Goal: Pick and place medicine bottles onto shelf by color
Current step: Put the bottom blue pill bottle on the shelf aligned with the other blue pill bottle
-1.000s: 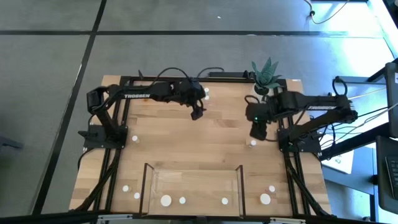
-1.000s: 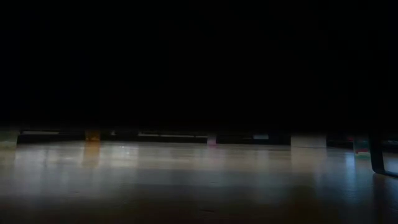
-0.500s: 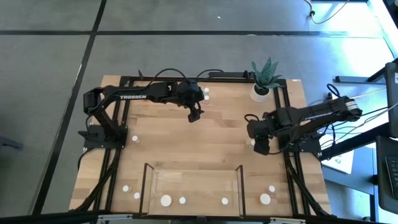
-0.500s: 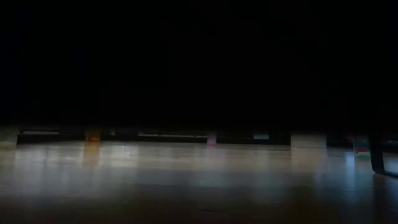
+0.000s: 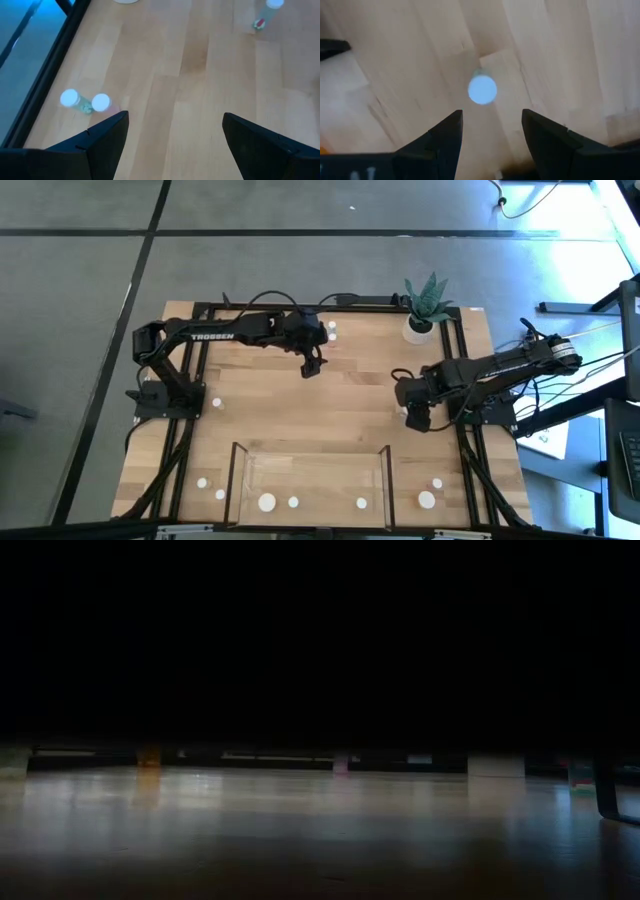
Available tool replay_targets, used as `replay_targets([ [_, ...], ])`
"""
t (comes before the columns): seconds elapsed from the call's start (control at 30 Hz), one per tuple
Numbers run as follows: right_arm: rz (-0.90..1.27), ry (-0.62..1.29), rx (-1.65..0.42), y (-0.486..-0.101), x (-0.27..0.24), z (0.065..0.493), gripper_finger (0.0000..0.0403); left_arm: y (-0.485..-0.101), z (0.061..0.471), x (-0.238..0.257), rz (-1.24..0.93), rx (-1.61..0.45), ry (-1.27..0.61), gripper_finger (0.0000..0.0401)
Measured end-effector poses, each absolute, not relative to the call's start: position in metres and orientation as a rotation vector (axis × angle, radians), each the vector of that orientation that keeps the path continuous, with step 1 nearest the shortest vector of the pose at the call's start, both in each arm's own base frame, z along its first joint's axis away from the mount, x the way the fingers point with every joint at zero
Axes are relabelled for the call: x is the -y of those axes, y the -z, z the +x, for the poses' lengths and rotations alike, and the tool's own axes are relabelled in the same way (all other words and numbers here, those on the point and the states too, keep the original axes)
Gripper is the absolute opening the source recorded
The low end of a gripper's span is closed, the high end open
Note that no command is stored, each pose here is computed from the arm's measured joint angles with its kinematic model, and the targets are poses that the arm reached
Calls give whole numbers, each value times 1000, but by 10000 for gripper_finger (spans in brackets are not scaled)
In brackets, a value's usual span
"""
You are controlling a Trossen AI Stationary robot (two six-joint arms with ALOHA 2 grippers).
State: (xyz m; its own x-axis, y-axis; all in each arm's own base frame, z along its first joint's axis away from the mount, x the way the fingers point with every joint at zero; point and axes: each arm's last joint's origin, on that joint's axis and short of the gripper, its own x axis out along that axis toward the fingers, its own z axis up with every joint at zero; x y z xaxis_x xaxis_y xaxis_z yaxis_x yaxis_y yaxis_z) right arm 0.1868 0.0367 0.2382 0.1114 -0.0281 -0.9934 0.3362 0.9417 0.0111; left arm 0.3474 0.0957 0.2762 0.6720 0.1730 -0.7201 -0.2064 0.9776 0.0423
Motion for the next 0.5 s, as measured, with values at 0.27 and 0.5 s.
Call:
replay_targets([
  [0.27,248,238,-1372,-239,-38,194,207,-276,350,-87,-27,-807,-187,316],
  [0.5,249,239,-1371,-239,-38,194,229,-276,350,-85,-24,-807,-180,316],
])
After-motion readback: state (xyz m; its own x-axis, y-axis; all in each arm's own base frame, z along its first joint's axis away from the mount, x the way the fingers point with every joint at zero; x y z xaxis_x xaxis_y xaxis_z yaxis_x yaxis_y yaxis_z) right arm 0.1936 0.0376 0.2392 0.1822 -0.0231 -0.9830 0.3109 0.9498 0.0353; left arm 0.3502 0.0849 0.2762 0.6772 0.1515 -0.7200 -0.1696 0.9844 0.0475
